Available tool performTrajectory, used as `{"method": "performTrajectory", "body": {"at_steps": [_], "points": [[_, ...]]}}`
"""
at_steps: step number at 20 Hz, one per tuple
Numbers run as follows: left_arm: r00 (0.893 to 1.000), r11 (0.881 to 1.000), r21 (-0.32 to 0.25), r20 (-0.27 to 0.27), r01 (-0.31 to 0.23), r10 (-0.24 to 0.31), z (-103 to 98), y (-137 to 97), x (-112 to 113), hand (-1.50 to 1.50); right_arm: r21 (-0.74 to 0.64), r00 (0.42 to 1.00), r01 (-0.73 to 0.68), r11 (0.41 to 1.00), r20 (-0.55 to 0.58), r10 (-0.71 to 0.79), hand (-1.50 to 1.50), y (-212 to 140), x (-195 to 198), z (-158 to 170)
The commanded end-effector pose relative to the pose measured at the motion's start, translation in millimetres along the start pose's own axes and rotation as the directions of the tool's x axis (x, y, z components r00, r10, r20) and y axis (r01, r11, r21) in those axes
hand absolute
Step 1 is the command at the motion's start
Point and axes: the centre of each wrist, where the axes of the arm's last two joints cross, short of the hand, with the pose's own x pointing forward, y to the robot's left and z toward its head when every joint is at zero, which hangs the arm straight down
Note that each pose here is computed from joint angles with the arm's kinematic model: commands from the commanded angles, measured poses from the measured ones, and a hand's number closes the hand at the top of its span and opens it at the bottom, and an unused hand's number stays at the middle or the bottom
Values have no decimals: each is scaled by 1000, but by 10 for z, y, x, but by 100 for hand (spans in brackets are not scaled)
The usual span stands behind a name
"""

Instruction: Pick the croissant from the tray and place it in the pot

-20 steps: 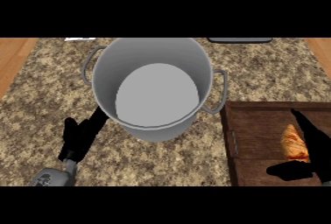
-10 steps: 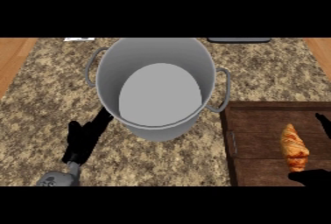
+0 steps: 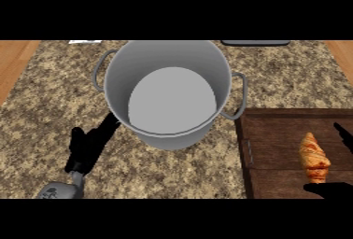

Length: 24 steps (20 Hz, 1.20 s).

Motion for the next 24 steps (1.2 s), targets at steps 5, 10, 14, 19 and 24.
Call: {"method": "performTrajectory", "body": {"at_steps": [5,10,14,19,24], "points": [[1000,1000,25,4,14,-14,-159,-3,19,0,17,989,145,989,-11,-145,-150,122,-206,-206],[1000,1000,5,-10,-7,8,4,-149,89,0,24,973,229,973,-33,-229,-150,305,-604,-277],[1000,1000,-8,3,5,-5,-74,65,-50,0,99,999,-7,995,42,3,150,468,-724,-245],[1000,1000,10,8,11,-11,-8,49,1,0,77,992,118,990,44,-122,150,603,-958,-201],[1000,1000,-2,6,1,-1,-25,-26,-149,0,65,970,223,973,86,-228,150,552,-986,-248]]}}
